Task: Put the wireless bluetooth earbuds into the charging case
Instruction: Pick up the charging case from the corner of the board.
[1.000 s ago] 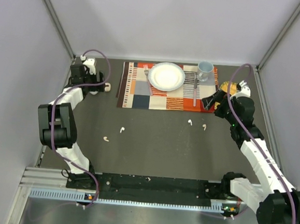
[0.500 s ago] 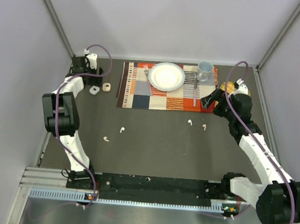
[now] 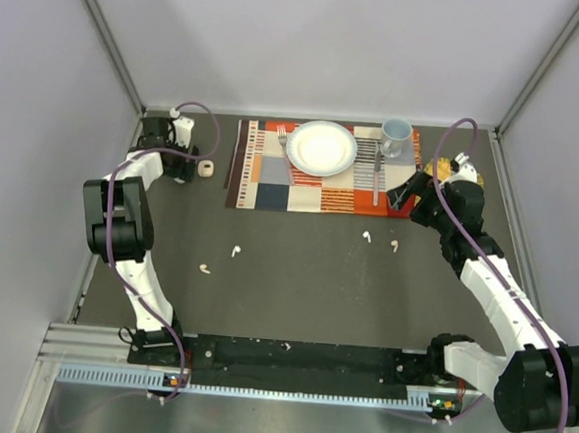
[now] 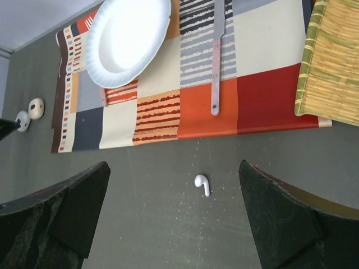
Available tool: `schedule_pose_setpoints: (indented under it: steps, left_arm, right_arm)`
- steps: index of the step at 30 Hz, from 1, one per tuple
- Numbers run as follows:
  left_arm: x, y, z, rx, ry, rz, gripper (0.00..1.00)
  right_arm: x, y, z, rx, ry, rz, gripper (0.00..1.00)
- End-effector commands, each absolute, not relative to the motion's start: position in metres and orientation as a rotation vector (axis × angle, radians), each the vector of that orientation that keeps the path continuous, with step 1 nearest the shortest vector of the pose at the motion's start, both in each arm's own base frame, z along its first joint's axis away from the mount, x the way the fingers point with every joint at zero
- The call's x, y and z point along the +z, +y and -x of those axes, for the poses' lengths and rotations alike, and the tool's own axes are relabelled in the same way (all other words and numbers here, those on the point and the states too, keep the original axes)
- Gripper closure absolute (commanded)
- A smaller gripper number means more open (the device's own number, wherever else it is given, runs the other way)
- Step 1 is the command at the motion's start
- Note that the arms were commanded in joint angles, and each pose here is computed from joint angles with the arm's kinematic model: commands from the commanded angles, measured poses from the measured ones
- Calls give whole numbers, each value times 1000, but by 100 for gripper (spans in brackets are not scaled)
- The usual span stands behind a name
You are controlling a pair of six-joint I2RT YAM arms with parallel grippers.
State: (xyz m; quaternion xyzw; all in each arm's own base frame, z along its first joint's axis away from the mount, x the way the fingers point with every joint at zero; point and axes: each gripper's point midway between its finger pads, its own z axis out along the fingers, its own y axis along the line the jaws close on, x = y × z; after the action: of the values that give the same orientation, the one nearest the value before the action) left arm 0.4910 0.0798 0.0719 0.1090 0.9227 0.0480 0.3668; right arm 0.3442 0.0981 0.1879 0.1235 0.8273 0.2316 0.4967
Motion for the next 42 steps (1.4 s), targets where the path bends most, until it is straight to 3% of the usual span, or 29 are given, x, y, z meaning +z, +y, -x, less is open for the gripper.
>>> schedule_pose_setpoints:
  steps: [1,10,18,24,27,30,32,34,36,42]
  left_arm:
    - [59,89,-494,167,2378,-283,17]
    - [61,83,-518,104,2361,-294,21]
    - [42,88,-505,127,2433,-253,37]
    - [33,89,-497,146,2462,-230,36]
    - [35,87,-494,133,2462,-235,41]
    - [36,85,-495,125,2458,-246,56]
    - [37,85,-495,133,2458,-246,58]
    - [40,85,-494,154,2454,-248,66]
    - [41,81,-492,135,2455,-268,89]
    - [57,76,-486,113,2475,-177,100]
  right_arm:
    - [216,103,-354,592,1927,-284,1]
    - [208,101,-355,570,1949,-294,1]
    - [202,106,-360,586,1979,-295,1]
    - [202,107,-359,595,1987,-296,1]
    - [201,106,-359,591,1989,-298,1]
    - [201,107,-359,596,1988,-302,1]
    - [201,107,-358,599,1990,-301,1]
    - [201,107,-358,598,1990,-300,1]
    - [202,106,-358,594,1989,-303,1]
    - [204,108,-357,608,1985,-309,1]
